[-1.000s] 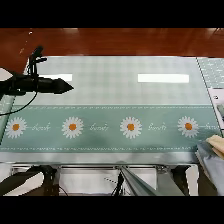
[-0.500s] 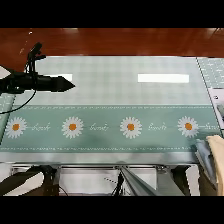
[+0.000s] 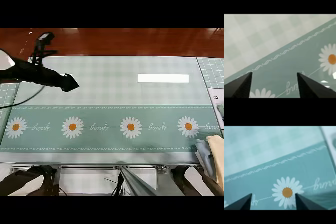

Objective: Fold the shirts.

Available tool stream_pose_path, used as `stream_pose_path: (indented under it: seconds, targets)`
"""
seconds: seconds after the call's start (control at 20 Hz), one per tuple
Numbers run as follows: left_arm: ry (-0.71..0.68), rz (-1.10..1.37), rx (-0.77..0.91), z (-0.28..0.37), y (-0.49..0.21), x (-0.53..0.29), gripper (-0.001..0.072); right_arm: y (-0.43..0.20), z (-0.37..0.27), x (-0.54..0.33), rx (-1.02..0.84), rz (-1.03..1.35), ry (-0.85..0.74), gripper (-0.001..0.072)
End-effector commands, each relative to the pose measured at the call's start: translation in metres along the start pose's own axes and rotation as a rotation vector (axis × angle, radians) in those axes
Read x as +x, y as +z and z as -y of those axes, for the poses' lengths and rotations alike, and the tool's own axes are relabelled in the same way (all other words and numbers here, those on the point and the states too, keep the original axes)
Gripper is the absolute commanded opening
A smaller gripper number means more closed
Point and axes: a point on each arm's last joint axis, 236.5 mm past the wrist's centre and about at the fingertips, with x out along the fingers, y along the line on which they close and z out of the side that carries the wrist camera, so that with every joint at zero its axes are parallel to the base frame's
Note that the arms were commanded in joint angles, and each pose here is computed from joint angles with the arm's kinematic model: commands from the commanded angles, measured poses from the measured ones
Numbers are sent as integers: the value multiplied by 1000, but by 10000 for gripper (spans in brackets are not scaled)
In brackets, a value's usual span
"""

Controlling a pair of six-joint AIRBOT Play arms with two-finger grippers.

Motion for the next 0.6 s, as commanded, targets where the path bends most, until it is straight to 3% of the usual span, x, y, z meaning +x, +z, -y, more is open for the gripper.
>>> stream_pose_path:
  seconds: [0.0,0.15,0.55]
  targets:
    - [217,-36,33,-12,3,-1,717,3,-36,38,-269,-81,-56,613]
    - [211,-114,-71,-6,-19,-5,716,5,-65,53,-313,-73,-44,589]
    - [291,42,-175,-19,6,-31,713,-14,-129,89,-396,-54,75,589]
